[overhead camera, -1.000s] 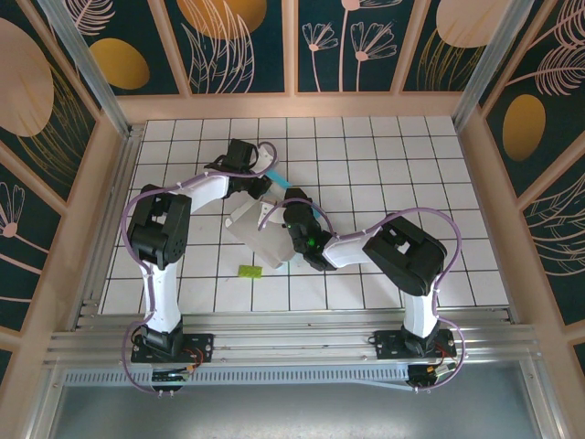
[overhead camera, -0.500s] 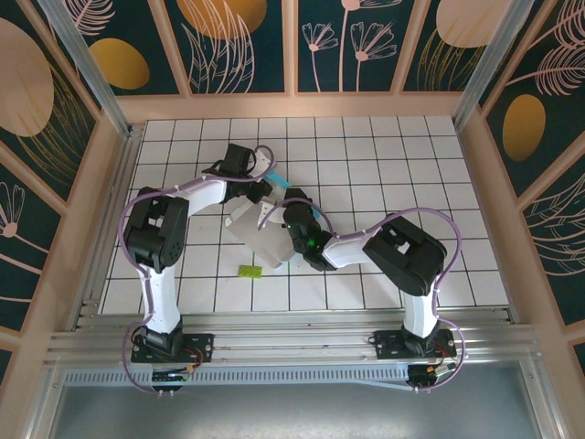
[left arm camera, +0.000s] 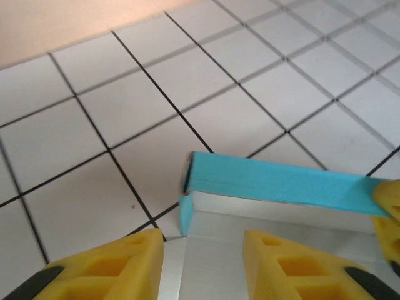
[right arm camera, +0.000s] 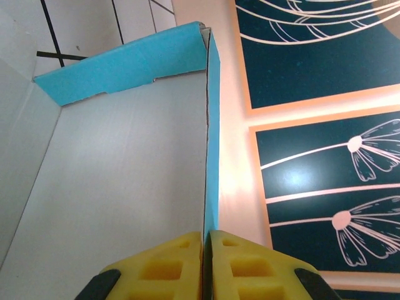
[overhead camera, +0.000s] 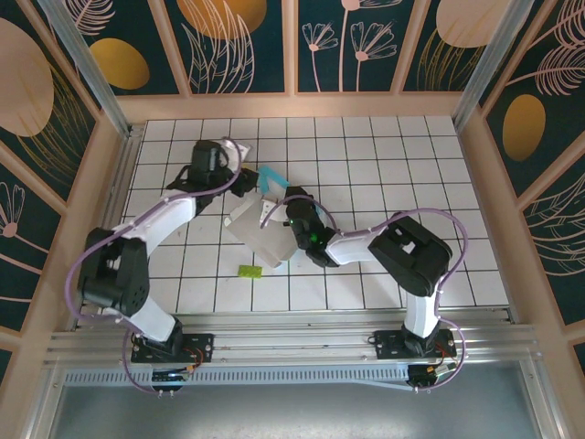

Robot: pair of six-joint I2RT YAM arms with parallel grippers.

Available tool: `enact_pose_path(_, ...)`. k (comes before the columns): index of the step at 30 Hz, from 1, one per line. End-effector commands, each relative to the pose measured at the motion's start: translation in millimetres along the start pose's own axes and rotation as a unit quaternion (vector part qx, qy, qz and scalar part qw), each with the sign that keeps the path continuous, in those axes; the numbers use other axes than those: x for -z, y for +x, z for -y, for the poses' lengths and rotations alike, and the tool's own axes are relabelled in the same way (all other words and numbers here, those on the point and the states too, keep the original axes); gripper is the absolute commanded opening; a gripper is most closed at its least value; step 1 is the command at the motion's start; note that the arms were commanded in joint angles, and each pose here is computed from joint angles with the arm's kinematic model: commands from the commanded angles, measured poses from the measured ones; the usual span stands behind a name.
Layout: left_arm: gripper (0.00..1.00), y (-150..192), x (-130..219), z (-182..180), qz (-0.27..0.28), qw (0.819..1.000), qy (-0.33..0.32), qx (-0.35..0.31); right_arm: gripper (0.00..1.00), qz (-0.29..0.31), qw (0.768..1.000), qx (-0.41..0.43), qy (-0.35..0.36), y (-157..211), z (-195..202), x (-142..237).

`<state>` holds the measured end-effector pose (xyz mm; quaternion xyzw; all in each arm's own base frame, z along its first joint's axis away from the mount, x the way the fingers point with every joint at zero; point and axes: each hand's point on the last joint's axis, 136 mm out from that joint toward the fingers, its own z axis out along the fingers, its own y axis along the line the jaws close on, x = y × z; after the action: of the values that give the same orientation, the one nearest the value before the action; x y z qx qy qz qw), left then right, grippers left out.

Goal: Fold the paper box

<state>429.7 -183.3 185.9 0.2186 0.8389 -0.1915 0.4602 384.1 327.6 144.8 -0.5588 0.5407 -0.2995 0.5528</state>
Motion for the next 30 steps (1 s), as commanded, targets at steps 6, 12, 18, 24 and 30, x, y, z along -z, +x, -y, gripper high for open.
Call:
enact_pose_path(6, 0.51, -53, 80, -29, 0.173, 0.970, -0.057, 0.163, 0.11, 0.131, 0.987, 0.050, -0.073, -16, 12, -18)
enact_pose_path(12, 0.53, -37, 88, -38, 0.178, 0.952, -0.080, 0.237, 0.10, 0.174, 0.975, 0.130, -0.054, -15, 18, -31)
enact_pose_path(18, 0.54, -18, 74, -41, 0.157, 0.949, -0.081, 0.262, 0.10, 0.193, 0.964, 0.178, -0.046, -9, 7, -29)
enact_pose_path(24, 0.54, -16, 63, -36, 0.145, 0.950, -0.057, 0.269, 0.33, 0.202, 0.965, 0.165, -0.024, -8, 9, -18)
enact_pose_path(30, 0.53, -18, 56, -45, 0.119, 0.958, -0.085, 0.245, 0.56, 0.218, 0.971, 0.093, -0.020, -21, 33, 5)
